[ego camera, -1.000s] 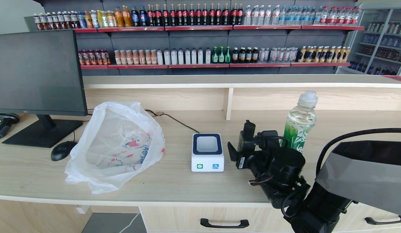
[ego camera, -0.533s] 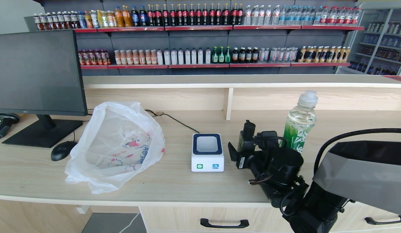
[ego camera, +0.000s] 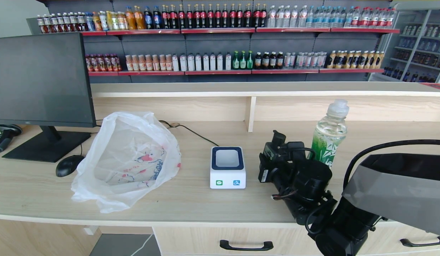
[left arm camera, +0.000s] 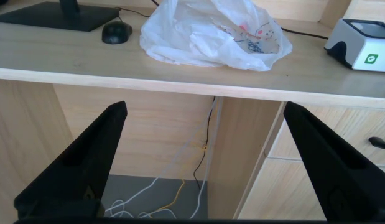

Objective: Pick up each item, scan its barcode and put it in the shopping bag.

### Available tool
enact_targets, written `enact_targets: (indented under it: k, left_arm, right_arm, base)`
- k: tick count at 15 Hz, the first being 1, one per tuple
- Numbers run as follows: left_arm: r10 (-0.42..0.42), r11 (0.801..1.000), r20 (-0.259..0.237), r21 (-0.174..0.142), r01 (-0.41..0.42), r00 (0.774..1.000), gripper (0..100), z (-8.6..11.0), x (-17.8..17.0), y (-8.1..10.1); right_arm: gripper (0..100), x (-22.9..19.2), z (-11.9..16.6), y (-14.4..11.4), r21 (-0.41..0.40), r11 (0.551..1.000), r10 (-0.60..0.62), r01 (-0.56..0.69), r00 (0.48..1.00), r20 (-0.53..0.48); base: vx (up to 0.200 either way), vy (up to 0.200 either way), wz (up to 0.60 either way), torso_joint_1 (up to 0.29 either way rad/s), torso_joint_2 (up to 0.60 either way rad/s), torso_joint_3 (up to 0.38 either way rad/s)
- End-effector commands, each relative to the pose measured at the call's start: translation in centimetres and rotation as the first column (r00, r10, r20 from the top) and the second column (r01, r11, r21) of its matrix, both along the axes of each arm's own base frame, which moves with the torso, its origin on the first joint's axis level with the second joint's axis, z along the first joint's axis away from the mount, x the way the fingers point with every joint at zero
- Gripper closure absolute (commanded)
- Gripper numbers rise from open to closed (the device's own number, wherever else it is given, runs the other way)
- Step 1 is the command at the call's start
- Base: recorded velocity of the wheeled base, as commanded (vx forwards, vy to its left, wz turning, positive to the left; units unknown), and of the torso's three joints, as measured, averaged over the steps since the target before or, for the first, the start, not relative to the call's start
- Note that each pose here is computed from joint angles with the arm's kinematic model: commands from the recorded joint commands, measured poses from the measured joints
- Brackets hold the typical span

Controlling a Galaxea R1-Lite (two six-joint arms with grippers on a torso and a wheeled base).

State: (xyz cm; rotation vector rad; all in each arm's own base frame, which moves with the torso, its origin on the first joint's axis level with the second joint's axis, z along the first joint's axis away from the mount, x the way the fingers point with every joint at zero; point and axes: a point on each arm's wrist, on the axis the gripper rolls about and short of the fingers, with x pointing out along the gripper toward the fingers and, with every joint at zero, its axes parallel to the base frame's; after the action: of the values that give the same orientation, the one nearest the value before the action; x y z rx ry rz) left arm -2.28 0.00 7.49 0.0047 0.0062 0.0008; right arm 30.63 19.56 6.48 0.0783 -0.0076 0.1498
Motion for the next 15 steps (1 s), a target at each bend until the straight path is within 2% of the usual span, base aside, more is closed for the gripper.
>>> enact_targets:
  k: [1, 4, 10, 12, 15]
  left_arm:
    - [0.001, 1.000, 0.000, 0.000, -0.001, 1.000, 0, 0.0, 0.0, 0.0]
    - [0.001, 1.000, -0.001, 0.000, -0.001, 1.000, 0, 0.0, 0.0, 0.0]
    - [-0.001, 1.000, 0.000, 0.000, 0.001, 1.000, 0, 0.0, 0.0, 0.0]
    - [0.001, 1.000, 0.000, 0.000, -0.001, 1.000, 0, 0.0, 0.0, 0.0]
    - [0.001, 1.000, 0.000, 0.000, -0.001, 1.000, 0, 0.0, 0.0, 0.0]
  right_arm:
    - [100, 0.0, 0.4, 0.0, 0.006, 1.000, 0.001, -0.001, 1.000, 0.012]
    - [100, -0.5, 1.5, -0.3, 0.020, 1.000, 0.001, -0.001, 1.000, 0.030]
    - [100, -4.4, 5.9, -2.6, 0.067, 0.998, 0.005, -0.010, 0.996, 0.085]
    - [100, -5.9, 7.3, -3.2, 0.103, 0.994, 0.019, -0.030, 0.994, 0.109]
    - [100, -8.4, 8.1, -3.1, 0.114, 0.990, 0.072, -0.085, 0.991, 0.113]
  base:
    - [0.000, 0.000, 0.00, 0.000, 0.00, 0.000]
    - [0.000, 0.000, 0.00, 0.000, 0.00, 0.000]
    - [0.000, 0.000, 0.00, 0.000, 0.00, 0.000]
    - [0.000, 0.000, 0.00, 0.000, 0.00, 0.000]
    - [0.000, 0.000, 0.00, 0.000, 0.00, 0.000]
